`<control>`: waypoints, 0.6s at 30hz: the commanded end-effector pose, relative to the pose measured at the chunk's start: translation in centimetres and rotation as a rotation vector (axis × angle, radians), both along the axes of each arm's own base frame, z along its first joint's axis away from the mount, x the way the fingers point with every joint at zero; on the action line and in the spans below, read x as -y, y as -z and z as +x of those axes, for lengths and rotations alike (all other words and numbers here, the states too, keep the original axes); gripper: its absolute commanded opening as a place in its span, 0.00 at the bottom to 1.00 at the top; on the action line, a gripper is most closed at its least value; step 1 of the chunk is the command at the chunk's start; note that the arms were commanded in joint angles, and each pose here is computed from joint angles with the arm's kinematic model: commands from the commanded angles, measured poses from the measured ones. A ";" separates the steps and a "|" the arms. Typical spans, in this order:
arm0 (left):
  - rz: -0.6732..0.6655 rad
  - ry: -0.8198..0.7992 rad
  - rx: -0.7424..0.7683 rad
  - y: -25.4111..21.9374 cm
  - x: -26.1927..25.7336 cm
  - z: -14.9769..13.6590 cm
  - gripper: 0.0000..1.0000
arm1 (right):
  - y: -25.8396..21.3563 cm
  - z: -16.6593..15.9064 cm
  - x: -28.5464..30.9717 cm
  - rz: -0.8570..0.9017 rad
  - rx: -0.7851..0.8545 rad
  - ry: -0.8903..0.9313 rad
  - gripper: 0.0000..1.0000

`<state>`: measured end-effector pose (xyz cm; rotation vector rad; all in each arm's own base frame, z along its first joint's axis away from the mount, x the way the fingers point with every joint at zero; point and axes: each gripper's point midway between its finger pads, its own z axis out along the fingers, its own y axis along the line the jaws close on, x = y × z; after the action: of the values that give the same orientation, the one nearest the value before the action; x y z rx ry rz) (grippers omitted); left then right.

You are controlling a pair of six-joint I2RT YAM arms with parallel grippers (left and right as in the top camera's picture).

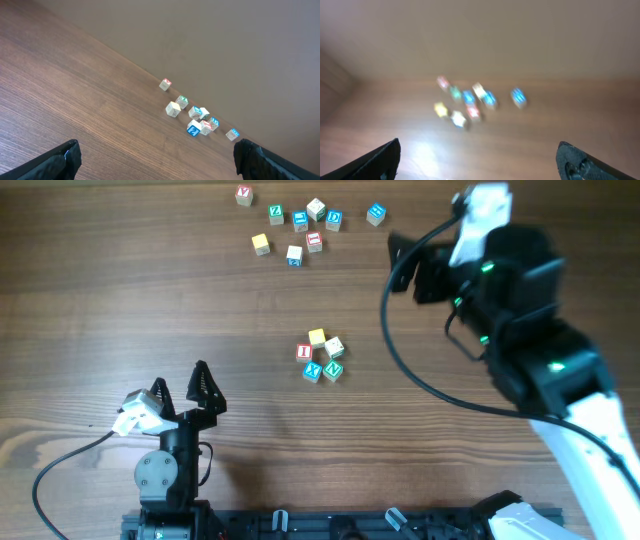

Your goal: Form a circle

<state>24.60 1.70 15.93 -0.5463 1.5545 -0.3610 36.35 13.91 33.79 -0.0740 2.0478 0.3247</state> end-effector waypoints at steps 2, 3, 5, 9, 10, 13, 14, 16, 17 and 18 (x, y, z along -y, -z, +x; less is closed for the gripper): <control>0.020 -0.021 0.002 -0.1 -0.4 -0.1 1.00 | 8.4 -1.8 3.8 -0.171 -0.120 0.126 1.00; 0.020 -0.021 0.001 -0.1 -0.4 -0.1 1.00 | 9.8 -2.1 4.2 -0.185 -0.131 0.141 1.00; 0.020 -0.021 0.001 -0.1 -0.4 -0.1 1.00 | 11.9 -2.6 4.6 -0.191 -0.133 0.145 0.99; 0.020 -0.021 0.001 -0.1 -0.4 -0.1 1.00 | 15.8 -3.2 4.8 -0.197 -0.114 0.137 1.00; 0.020 -0.021 0.001 -0.1 -0.4 -0.1 1.00 | 16.5 -3.2 4.8 -0.193 -0.097 0.136 1.00; 0.020 -0.021 0.001 -0.1 -0.4 -0.1 1.00 | 17.5 -3.2 4.8 -0.170 -0.055 0.139 1.00; 0.020 -0.021 0.001 -0.1 -0.4 -0.1 1.00 | 17.6 -3.1 4.8 -0.162 -0.042 0.141 1.00; 0.020 -0.021 0.001 -0.1 -0.4 -0.1 1.00 | 17.5 -2.9 4.7 -0.141 -0.020 0.147 1.00; 0.020 -0.021 0.001 -0.1 -0.4 -0.1 1.00 | 17.5 -2.8 4.6 -0.136 -0.011 0.147 1.00; 0.020 -0.021 0.001 -0.1 -0.4 -0.1 1.00 | 17.5 -2.8 4.6 -0.132 -0.004 0.148 1.00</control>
<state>24.60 1.70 15.93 -0.5460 1.5546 -0.3607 33.65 9.64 15.86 -0.0181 2.0968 0.1057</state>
